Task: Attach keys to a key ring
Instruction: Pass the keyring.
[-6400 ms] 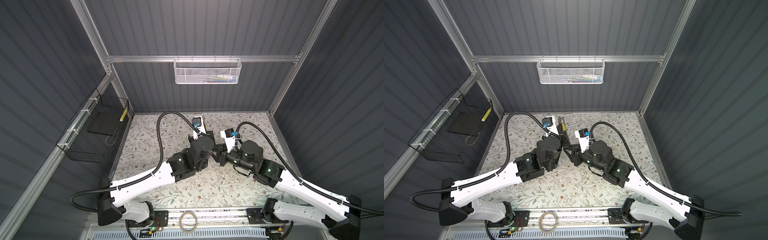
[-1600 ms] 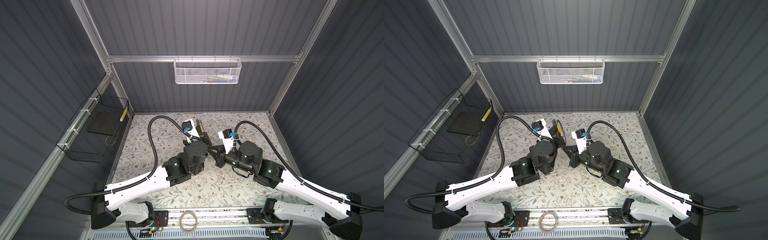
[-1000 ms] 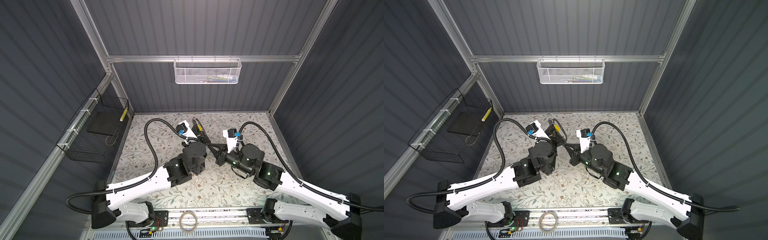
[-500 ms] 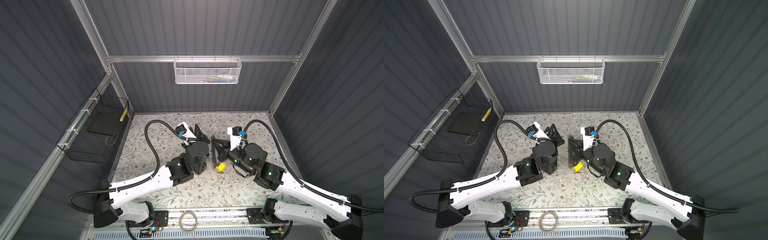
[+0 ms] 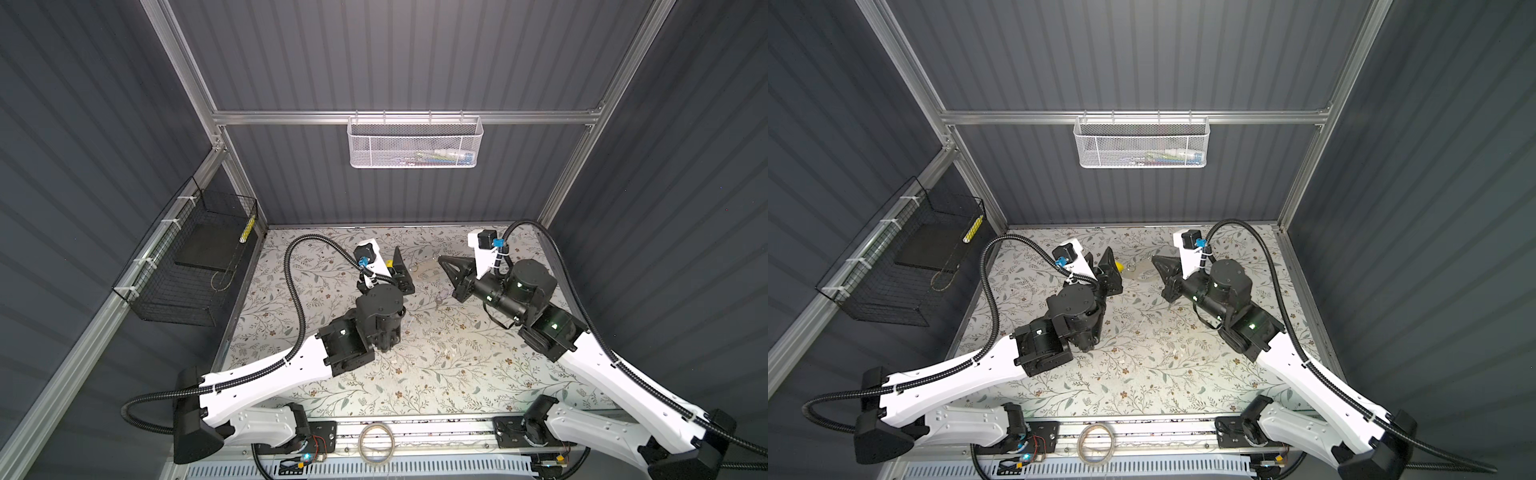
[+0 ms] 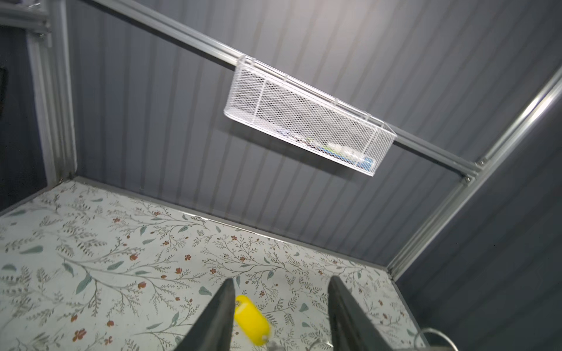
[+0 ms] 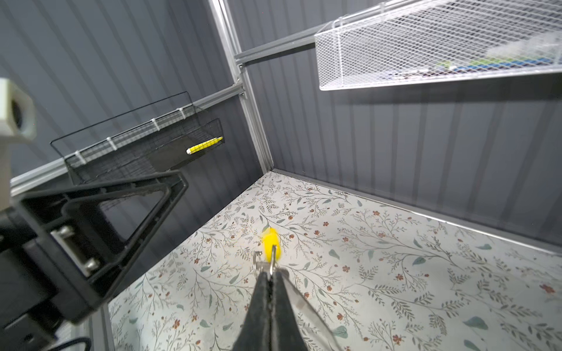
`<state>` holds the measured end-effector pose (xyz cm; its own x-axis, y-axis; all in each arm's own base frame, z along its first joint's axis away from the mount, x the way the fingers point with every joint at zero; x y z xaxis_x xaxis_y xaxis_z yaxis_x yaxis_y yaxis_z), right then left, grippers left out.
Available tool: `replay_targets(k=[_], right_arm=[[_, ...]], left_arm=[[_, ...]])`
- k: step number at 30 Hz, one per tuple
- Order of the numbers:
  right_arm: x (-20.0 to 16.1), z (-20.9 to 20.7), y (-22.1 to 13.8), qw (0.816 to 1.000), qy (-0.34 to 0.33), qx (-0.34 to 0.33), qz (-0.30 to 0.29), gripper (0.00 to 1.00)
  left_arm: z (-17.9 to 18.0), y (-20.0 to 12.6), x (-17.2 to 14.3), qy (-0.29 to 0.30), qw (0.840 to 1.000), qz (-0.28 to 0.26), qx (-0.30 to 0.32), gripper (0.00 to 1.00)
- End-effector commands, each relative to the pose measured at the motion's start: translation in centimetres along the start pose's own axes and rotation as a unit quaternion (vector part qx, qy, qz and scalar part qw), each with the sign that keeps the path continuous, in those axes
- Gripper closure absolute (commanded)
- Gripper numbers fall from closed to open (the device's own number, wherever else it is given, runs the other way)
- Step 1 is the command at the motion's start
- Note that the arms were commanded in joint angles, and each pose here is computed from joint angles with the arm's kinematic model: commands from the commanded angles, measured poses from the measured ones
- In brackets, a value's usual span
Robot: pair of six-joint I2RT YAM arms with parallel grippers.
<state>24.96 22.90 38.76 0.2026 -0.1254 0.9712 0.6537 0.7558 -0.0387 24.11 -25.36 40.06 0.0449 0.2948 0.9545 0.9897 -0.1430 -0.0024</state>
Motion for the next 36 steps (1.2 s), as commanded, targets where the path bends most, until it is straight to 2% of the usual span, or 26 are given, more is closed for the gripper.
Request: replay_targets(k=[1, 4, 8, 12, 17, 19, 28, 36], right_arm=[[1.1, 2.4, -0.8, 0.993, -0.061, 0.101, 0.013, 1.00], [1.4, 2.9, -1.1, 0.987, -0.080, 0.134, 0.023, 1.00], [1.6, 3.2, -1.4, 0.983, -0.093, 0.157, 0.034, 1.00], [1.6, 3.4, -1.5, 0.979, -0.097, 0.172, 0.044, 1.00], [1.8, 3.8, -1.7, 0.976, -0.096, 0.190, 0.046, 1.00], [2.0, 3.9, -1.8, 0.975, -0.096, 0.196, 0.045, 1.00], [2.2, 4.8, -2.5, 0.968, -0.093, 0.227, 0.050, 1.00], [2.4, 5.6, -2.9, 0.961, -0.092, 0.253, 0.057, 1.00]], left_arm=[[-1.8, 0.0, 0.9, 0.099, 0.989, 0.031, -0.103, 0.49], [-2.4, 0.0, 1.3, 0.123, 0.973, 0.061, -0.185, 0.49], [-2.3, -0.9, 1.9, 0.155, 0.949, 0.077, -0.262, 0.48], [-3.2, -3.2, 2.1, 0.186, 0.917, 0.080, -0.344, 0.46], [-4.9, -5.3, 1.1, 0.212, 0.868, 0.112, -0.435, 0.46], [-5.1, -5.8, 0.9, 0.215, 0.858, 0.119, -0.451, 0.46], [-4.2, -6.3, 2.0, 0.227, 0.854, 0.101, -0.456, 0.46], [-3.6, -5.7, 3.0, 0.209, 0.839, 0.115, -0.489, 0.49]])
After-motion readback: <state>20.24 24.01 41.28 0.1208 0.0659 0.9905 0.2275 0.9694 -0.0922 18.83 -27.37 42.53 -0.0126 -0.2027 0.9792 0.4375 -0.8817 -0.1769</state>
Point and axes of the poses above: each gripper's point midway between its finger pads, its own y axis out along the fingers, its own z axis along the line the jaws close on, x = y × z, the point moved 3 cm from there along -y, back along the fingers, and after that the axes turned 1 degree about y, right-handed, at the moved point
